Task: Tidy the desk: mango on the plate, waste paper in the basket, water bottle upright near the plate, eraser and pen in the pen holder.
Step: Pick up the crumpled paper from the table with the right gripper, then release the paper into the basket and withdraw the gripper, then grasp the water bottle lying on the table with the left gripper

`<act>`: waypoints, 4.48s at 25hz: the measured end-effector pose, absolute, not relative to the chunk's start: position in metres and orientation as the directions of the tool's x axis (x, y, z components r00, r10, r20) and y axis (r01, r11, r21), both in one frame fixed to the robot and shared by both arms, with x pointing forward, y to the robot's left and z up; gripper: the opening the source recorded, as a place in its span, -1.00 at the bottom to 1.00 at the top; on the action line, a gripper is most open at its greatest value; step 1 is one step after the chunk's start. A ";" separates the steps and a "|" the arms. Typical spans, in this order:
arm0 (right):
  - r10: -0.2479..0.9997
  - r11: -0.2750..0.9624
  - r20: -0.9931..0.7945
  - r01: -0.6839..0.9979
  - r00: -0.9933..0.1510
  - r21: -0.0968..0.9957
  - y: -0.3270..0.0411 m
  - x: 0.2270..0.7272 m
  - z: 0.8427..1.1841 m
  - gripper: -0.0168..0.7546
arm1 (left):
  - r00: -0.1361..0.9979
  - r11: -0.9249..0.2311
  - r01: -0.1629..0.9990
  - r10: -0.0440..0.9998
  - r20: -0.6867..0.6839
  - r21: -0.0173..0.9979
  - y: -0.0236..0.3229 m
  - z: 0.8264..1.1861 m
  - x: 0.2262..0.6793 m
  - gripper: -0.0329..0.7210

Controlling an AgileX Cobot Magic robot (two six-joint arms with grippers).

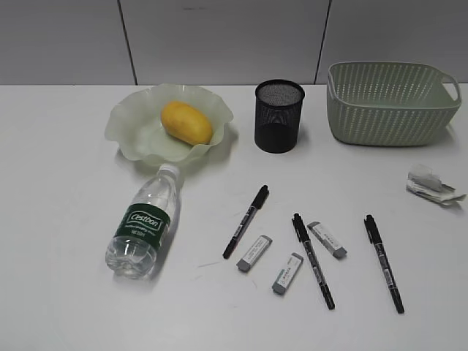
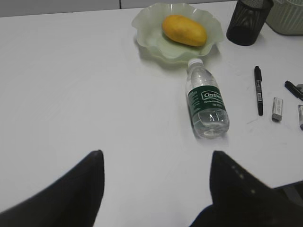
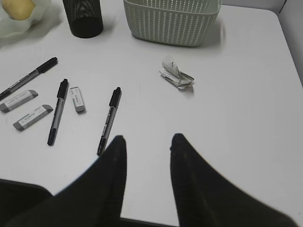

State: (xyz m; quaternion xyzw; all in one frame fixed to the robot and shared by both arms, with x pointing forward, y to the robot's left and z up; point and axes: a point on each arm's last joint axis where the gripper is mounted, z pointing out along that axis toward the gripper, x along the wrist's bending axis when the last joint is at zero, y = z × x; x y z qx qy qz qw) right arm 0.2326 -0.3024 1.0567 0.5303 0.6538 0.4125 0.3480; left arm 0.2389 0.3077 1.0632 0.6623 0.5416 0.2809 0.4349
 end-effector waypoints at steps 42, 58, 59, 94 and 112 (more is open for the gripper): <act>0.923 0.369 -0.209 0.900 -0.324 0.233 -0.281 0.606 0.911 -0.80 | 0.028 0.087 0.419 0.994 -0.109 0.904 0.308 1.063 0.229 0.38; 0.959 0.280 -0.196 0.567 -0.206 0.774 -0.269 0.637 1.020 -0.89 | 0.028 0.087 0.419 0.994 -0.109 0.904 0.308 1.063 0.229 0.38; 0.960 0.275 -0.189 0.584 -0.206 0.764 -0.269 0.648 1.011 -0.79 | 0.028 0.087 0.419 0.994 -0.109 0.904 0.308 1.063 0.229 0.38; 0.980 0.106 -0.001 0.513 -0.201 0.852 -0.289 0.237 1.092 0.41 | 0.016 0.072 0.521 0.995 -0.094 0.851 0.305 1.064 0.249 0.38; 0.982 0.059 0.034 0.479 -0.183 0.876 -0.288 0.242 1.056 0.35 | 0.367 -0.251 0.743 0.928 -0.064 0.621 0.206 1.047 0.455 0.28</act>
